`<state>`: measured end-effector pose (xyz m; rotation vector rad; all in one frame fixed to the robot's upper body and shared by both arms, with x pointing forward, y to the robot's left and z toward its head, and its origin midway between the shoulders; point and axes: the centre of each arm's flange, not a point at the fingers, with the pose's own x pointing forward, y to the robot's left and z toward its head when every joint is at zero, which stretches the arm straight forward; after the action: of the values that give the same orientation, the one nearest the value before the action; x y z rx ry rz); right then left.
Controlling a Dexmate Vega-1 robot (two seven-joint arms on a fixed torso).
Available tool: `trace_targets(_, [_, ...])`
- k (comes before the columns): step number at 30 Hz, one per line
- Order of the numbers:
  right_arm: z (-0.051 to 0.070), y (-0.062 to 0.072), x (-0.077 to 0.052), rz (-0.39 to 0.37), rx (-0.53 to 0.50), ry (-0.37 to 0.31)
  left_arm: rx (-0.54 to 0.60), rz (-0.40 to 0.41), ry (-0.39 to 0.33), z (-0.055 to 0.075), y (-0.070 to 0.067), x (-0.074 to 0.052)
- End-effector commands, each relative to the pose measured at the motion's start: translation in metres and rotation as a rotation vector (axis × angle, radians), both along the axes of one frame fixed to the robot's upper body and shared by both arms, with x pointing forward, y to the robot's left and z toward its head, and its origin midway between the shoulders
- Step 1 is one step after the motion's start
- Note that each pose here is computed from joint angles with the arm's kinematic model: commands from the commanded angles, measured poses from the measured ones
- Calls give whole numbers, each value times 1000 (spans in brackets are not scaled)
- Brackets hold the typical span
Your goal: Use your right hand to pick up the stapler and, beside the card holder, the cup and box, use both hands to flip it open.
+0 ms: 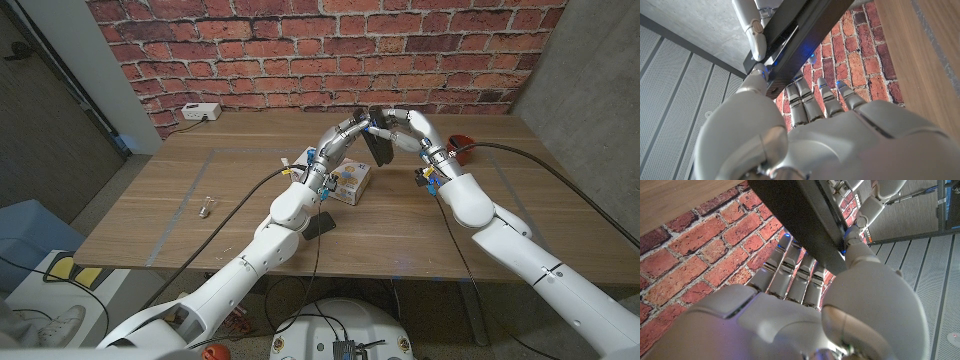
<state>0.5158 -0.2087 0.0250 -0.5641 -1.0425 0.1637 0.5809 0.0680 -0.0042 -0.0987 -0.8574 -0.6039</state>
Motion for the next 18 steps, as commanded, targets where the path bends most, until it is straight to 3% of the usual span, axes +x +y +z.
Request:
trace_targets(1, [-1, -2, 0, 5, 12, 6, -27, -12, 19, -5, 0, 1])
trace_targets(18, [-3, -3, 2, 28, 43, 13, -32, -9, 18, -4, 2, -2])
